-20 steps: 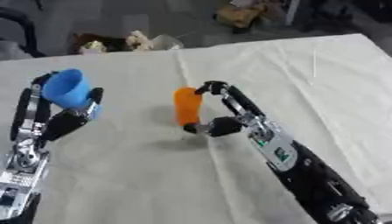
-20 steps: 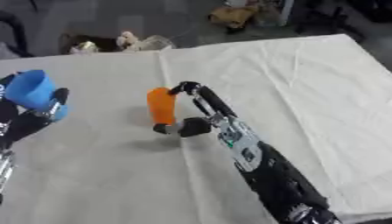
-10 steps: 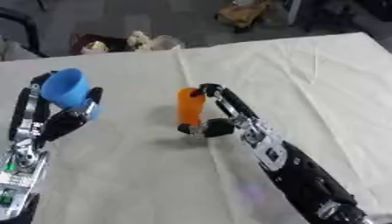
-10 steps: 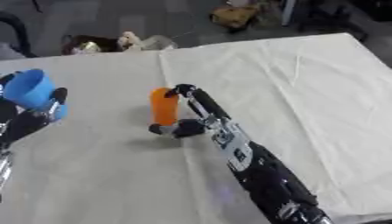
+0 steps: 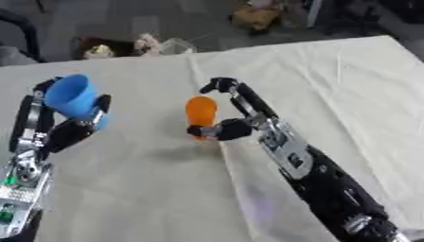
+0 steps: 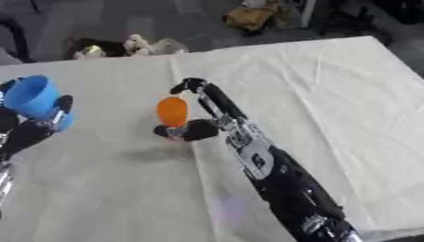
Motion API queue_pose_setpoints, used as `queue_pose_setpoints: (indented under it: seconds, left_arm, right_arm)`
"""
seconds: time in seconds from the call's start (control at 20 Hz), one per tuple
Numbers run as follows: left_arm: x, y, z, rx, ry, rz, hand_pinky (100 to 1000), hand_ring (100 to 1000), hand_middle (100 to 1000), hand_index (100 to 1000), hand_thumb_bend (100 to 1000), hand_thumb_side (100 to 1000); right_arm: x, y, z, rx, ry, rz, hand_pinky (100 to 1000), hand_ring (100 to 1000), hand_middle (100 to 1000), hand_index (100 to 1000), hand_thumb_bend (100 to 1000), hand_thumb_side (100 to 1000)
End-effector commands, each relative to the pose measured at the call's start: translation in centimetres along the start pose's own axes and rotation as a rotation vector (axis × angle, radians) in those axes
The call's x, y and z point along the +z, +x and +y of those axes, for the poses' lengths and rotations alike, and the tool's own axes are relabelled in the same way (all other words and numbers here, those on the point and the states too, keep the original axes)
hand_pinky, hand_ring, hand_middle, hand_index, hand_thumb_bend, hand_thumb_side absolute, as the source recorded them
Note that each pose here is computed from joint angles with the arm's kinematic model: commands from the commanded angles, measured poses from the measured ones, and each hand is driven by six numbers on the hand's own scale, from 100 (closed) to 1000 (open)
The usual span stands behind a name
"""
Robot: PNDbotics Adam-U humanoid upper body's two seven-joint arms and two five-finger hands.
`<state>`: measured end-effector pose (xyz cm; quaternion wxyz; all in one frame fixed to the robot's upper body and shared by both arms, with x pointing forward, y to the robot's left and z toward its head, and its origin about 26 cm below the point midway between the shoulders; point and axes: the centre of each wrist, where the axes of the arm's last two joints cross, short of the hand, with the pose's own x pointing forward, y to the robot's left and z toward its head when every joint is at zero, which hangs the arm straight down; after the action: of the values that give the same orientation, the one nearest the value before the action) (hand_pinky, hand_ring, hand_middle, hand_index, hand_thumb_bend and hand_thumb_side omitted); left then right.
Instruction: Pour the contents of one cup into another cup.
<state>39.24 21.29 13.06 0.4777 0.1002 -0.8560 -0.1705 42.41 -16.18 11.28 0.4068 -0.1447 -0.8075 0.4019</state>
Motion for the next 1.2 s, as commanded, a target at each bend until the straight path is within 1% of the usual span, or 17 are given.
queue_pose_setpoints:
  seconds: [0.05, 0.15, 0.3, 0.5, 0.55, 0.6, 0.65, 0.95, 1.2]
  left_arm:
    - [-0.4, 0.5, 0.7, -0.016, 0.002, -0.023, 642, 552, 120, 439, 100, 256]
    - [-0.4, 0.5, 0.7, -0.016, 0.002, -0.021, 642, 552, 120, 440, 100, 256]
    - [-0.3, 0.4, 0.7, -0.016, 0.001, -0.020, 642, 553, 120, 440, 100, 257]
    - [-0.3, 0.4, 0.8, -0.015, 0.002, -0.018, 643, 554, 121, 440, 100, 258]
    - [-0.3, 0.3, 0.8, -0.014, 0.002, -0.018, 643, 554, 120, 440, 100, 259]
    - [-0.3, 0.3, 0.7, -0.013, 0.001, -0.018, 643, 554, 121, 440, 100, 259]
    - [-0.3, 0.3, 0.7, -0.013, 0.001, -0.018, 643, 554, 120, 440, 100, 261]
    - [-0.4, 0.5, 0.5, -0.007, -0.004, -0.025, 644, 555, 120, 440, 100, 263]
    - [-0.6, 0.8, 0.4, 0.002, -0.009, -0.038, 644, 555, 120, 440, 100, 267]
  right_arm:
    - [0.0, -0.2, -1.5, 0.015, -0.030, 0.015, 851, 931, 719, 769, 706, 495]
    - [0.6, -1.5, -1.1, 0.015, -0.024, 0.066, 854, 933, 728, 777, 736, 512]
    - [1.5, -3.2, -0.6, 0.020, -0.021, 0.126, 855, 934, 732, 784, 757, 531]
    - [2.2, -4.4, -0.6, 0.027, -0.047, 0.164, 854, 932, 730, 783, 762, 538]
    - [2.2, -4.5, -0.5, 0.027, -0.049, 0.167, 854, 931, 727, 782, 797, 528]
    - [2.2, -4.6, -0.4, 0.028, -0.047, 0.168, 854, 931, 728, 783, 787, 534]
    - [2.1, -4.6, -0.3, 0.029, -0.041, 0.167, 854, 930, 728, 784, 758, 545]
    - [1.1, -3.9, 1.6, 0.035, 0.036, 0.131, 858, 930, 731, 790, 753, 550]
    - [0.3, -3.5, 2.5, 0.053, 0.069, 0.112, 860, 929, 730, 791, 746, 554]
